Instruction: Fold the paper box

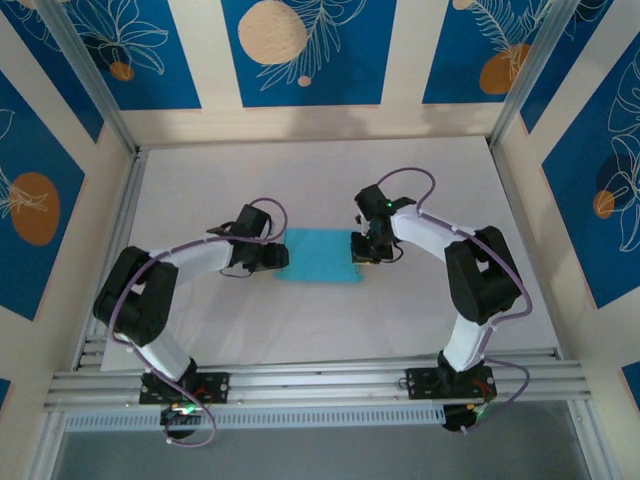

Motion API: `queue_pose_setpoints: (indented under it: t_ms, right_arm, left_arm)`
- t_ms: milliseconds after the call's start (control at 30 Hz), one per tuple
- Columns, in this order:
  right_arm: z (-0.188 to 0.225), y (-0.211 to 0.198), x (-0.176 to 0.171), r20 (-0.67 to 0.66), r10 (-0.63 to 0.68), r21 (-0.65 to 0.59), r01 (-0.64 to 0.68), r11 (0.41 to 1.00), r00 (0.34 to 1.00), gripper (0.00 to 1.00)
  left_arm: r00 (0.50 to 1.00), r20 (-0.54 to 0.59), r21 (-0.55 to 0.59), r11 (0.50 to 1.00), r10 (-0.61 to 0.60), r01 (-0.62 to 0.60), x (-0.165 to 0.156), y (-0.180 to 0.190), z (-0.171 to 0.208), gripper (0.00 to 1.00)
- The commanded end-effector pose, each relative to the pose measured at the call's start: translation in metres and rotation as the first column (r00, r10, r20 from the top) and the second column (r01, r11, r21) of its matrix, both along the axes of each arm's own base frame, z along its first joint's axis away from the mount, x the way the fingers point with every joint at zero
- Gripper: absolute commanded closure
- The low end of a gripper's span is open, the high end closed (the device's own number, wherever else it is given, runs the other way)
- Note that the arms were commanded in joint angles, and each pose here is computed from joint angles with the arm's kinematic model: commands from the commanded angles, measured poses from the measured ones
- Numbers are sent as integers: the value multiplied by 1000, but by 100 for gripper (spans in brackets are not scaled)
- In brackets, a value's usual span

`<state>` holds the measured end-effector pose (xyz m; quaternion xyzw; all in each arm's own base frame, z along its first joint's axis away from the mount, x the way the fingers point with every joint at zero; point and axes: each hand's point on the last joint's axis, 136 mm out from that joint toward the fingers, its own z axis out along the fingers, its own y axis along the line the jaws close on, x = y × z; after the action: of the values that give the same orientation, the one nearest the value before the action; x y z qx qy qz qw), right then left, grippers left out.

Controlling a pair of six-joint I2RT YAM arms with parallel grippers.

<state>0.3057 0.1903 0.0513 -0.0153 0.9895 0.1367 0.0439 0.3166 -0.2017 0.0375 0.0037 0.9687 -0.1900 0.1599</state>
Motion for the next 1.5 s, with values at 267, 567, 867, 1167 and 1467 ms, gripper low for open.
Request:
queue_pose_setpoints:
  t_ms: [267,567,867,1167,1467]
  right_arm:
    - [24,8,18,-75,-116,367,135,920,990,55]
    - [4,5,27,-174,-165,493,231,839,971,42]
    - [-11,5,28,-232,-143,541,250,803,962,39]
    - [-17,30,20,-281,-55,610,222,761,958,36]
    - [-16,27,12,-250,-71,554,203,808,966,33]
  left_arm:
    - [998,-69,105,994,-15,23,-12,13,-21,51]
    - [997,-79,91,996,-12,19,-12,16,-26,57]
    - [996,-84,55,998,-5,9,-8,20,-25,68]
    - [995,-100,33,999,-18,22,-10,17,-30,72]
    - [993,-117,10,1000,-17,18,-13,16,-36,75]
